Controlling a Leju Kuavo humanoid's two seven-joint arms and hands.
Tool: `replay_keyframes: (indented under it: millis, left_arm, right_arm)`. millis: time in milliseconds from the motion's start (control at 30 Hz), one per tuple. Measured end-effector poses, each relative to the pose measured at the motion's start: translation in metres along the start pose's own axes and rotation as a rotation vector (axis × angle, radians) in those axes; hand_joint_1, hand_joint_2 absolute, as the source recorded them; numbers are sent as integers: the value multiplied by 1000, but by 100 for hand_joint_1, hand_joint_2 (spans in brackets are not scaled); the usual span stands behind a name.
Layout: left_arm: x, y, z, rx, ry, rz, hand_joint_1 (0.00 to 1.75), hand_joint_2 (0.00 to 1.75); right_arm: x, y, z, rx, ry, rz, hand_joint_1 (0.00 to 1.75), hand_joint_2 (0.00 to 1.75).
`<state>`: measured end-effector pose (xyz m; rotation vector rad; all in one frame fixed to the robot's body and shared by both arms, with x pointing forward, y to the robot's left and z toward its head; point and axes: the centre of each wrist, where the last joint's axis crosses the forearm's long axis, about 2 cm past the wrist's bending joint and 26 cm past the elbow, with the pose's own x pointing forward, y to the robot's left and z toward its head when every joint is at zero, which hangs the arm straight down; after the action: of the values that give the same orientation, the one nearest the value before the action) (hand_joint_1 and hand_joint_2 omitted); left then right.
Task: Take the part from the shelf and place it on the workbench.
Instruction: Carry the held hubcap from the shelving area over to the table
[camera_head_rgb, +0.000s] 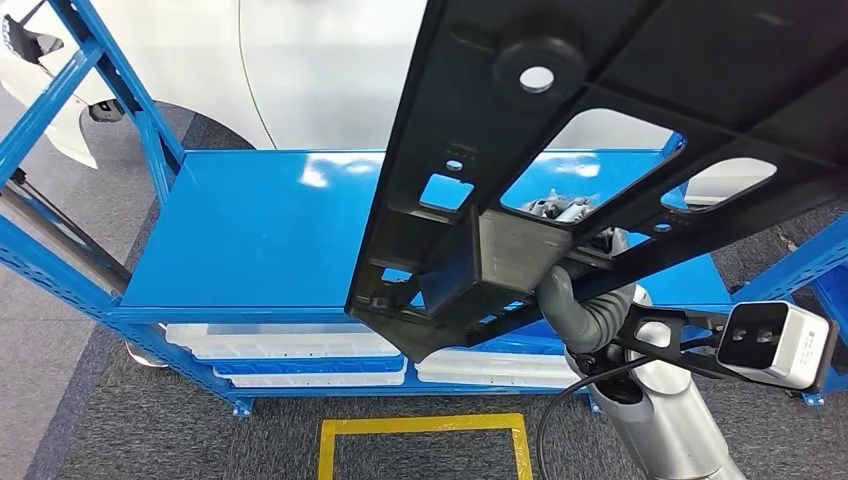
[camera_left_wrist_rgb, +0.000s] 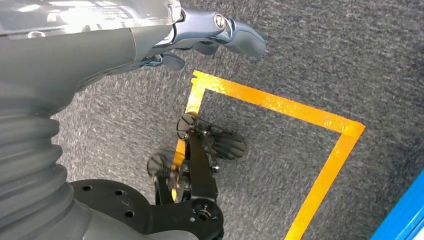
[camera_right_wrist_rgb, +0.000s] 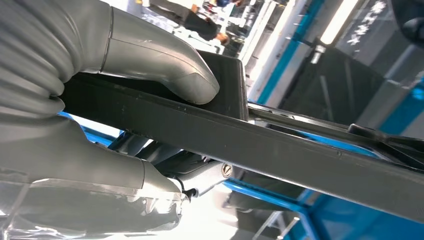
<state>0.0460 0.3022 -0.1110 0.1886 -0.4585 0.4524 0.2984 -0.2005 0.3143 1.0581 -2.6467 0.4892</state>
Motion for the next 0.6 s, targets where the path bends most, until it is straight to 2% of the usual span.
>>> replay_keyframes:
  millis: [200, 600]
  left_arm:
    - [-3, 3, 1, 18, -1, -4, 0, 175]
    - [0, 4, 0, 22, -6, -10, 0, 175]
  right_arm:
    - [-1, 8, 10, 16, -15, -11, 175, 175]
    - [-3, 11, 9, 39, 4, -36, 175, 175]
